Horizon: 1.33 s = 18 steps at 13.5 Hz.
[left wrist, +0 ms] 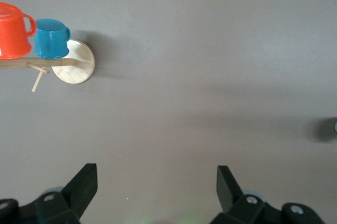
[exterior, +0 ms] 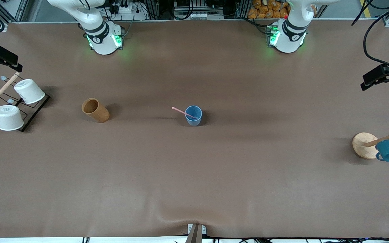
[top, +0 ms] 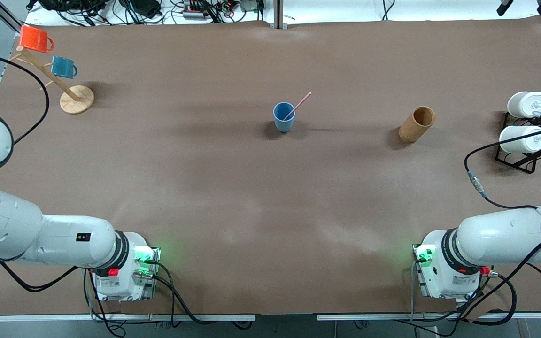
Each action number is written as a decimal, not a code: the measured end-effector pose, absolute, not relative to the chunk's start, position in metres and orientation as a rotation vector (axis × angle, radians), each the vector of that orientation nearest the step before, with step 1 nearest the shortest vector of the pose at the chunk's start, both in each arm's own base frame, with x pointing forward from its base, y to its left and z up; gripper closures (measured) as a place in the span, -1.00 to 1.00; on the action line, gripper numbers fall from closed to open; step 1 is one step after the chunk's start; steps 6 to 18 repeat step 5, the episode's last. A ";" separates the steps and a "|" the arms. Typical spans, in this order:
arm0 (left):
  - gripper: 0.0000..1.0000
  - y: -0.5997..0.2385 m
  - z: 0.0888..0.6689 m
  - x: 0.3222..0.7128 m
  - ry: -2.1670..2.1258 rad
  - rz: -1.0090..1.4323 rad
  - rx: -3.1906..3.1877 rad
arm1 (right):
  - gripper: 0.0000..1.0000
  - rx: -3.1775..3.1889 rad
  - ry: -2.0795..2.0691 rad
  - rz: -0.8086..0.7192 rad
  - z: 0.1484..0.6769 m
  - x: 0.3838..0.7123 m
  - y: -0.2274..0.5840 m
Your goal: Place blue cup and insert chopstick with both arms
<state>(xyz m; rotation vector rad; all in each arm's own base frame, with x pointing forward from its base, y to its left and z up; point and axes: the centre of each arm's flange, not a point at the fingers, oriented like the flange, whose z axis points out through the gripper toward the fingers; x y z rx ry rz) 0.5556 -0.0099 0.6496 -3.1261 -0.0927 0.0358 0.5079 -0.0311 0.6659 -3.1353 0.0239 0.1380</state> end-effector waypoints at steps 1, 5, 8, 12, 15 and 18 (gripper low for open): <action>-1.00 -0.014 0.648 0.555 -0.082 0.042 -3.126 | -1.00 -3.135 0.024 0.136 0.666 0.508 -0.031; -1.00 -0.015 0.645 0.556 -0.089 0.051 -3.126 | -1.00 -3.136 0.024 0.114 0.668 0.509 -0.031; -1.00 -0.015 0.645 0.556 -0.089 0.051 -3.126 | -1.00 -3.136 0.024 0.114 0.668 0.509 -0.031; -1.00 -0.015 0.645 0.556 -0.089 0.051 -3.126 | -1.00 -3.136 0.024 0.114 0.668 0.509 -0.031; -1.00 -0.015 0.645 0.556 -0.089 0.051 -3.126 | -1.00 -3.136 0.024 0.114 0.668 0.509 -0.031; -1.00 -0.015 0.645 0.556 -0.089 0.051 -3.126 | -1.00 -3.136 0.024 0.114 0.668 0.509 -0.031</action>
